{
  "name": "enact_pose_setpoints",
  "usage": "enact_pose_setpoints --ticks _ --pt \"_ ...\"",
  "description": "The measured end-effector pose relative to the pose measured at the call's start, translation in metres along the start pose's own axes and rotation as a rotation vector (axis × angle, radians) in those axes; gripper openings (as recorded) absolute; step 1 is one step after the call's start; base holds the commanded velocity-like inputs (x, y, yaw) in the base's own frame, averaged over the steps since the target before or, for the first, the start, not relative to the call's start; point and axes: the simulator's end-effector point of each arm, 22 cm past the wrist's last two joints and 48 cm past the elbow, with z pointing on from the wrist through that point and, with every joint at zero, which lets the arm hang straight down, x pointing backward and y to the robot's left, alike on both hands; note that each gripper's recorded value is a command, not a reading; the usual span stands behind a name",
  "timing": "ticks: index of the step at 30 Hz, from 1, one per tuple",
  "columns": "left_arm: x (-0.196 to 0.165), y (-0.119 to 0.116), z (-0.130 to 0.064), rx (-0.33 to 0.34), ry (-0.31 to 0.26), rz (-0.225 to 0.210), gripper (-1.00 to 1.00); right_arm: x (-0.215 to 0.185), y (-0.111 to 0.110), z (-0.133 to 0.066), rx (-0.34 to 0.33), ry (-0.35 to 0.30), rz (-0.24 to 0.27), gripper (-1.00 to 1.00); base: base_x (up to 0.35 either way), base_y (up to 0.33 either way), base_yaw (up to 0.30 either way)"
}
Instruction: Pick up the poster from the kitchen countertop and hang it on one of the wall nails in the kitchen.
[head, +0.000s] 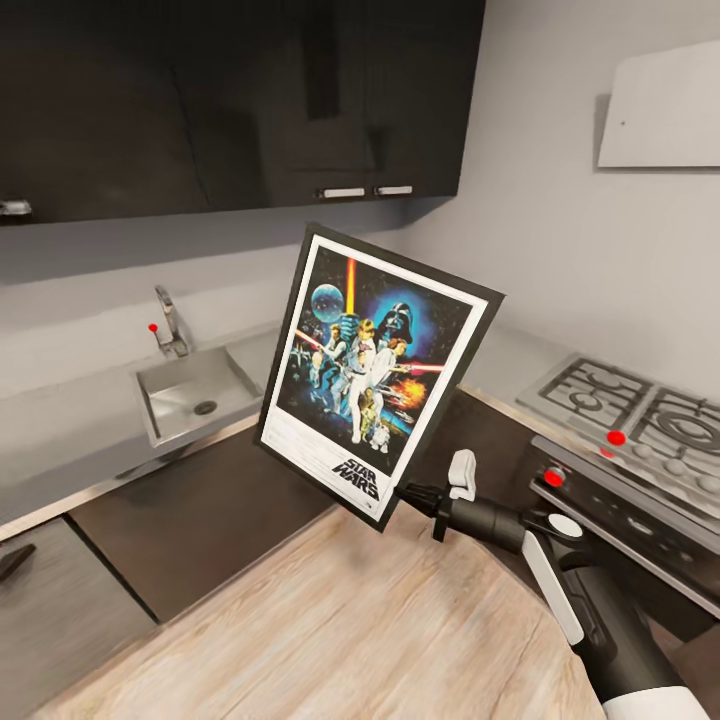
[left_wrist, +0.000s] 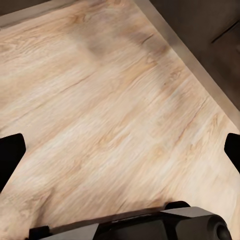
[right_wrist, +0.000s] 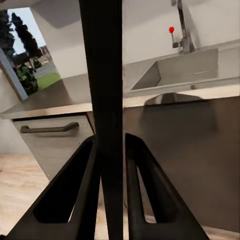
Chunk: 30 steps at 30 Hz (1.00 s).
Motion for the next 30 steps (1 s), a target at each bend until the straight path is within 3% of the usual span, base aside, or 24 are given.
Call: enact_pose_setpoints --ticks 30 --pt "-0.0001 0.0000 0.0000 0.001 0.000 -0.002 1.00 0.0005 0.0004 0.0010 -0.002 0.000 0.001 -1.00 -0.240 0.177 0.282"
